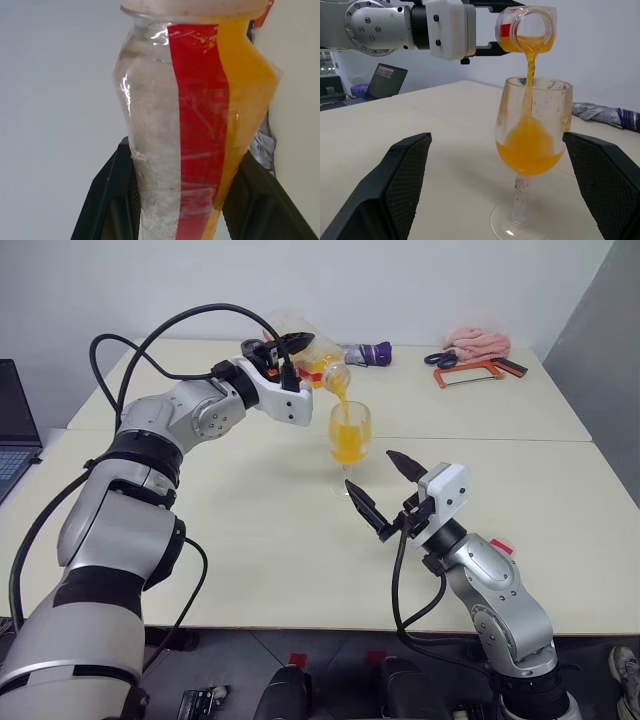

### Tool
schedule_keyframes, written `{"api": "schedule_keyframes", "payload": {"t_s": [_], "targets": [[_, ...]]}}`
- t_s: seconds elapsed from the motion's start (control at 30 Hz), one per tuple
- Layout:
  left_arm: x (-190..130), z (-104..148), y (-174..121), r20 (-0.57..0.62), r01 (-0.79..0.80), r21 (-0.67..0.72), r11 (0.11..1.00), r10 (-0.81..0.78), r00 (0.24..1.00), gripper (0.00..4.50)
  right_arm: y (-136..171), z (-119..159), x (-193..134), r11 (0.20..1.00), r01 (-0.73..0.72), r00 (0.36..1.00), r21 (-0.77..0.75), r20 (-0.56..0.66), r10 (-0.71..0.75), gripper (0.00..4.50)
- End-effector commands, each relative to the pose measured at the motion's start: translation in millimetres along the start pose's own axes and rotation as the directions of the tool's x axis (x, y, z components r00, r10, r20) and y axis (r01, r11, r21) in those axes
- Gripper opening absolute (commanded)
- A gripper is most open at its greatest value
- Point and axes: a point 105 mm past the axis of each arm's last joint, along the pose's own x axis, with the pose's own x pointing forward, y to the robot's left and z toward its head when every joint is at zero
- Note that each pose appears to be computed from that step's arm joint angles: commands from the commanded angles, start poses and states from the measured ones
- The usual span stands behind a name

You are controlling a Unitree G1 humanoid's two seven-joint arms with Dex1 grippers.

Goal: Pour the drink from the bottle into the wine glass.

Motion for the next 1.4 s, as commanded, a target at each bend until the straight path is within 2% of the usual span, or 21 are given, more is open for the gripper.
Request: {"api": "schedule_keyframes", "payload": {"t_s": [0.03, 1.07, 1.2, 1.4], "targets": [[3.1, -2.0, 29.2, 0.004, -0.08, 0.038, 0.996, 0.08, 0.997, 1.69, 5.7, 12.0, -1.0, 1.0, -0.023, 0.999, -0.016, 0.048, 0.024, 4.5], [6.8, 1.2, 29.1, 0.017, -0.08, 0.064, 0.995, 0.079, 0.997, 1.69, 8.2, 9.4, -2.5, 1.0, -0.029, 0.999, -0.004, 0.034, 0.029, 4.5], [7.4, 0.3, 28.4, 0.003, -0.086, 0.012, 0.996, 0.086, 0.996, 1.69, 8.0, 9.3, -2.6, 1.0, -0.028, 0.999, -0.004, 0.033, 0.028, 4.5], [8.7, 6.8, 25.8, 0.017, -0.1, -0.141, 0.985, 0.104, 0.994, 1.69, 7.0, 9.6, -1.9, 1.0, -0.024, 0.999, -0.007, 0.037, 0.024, 4.5]]}}
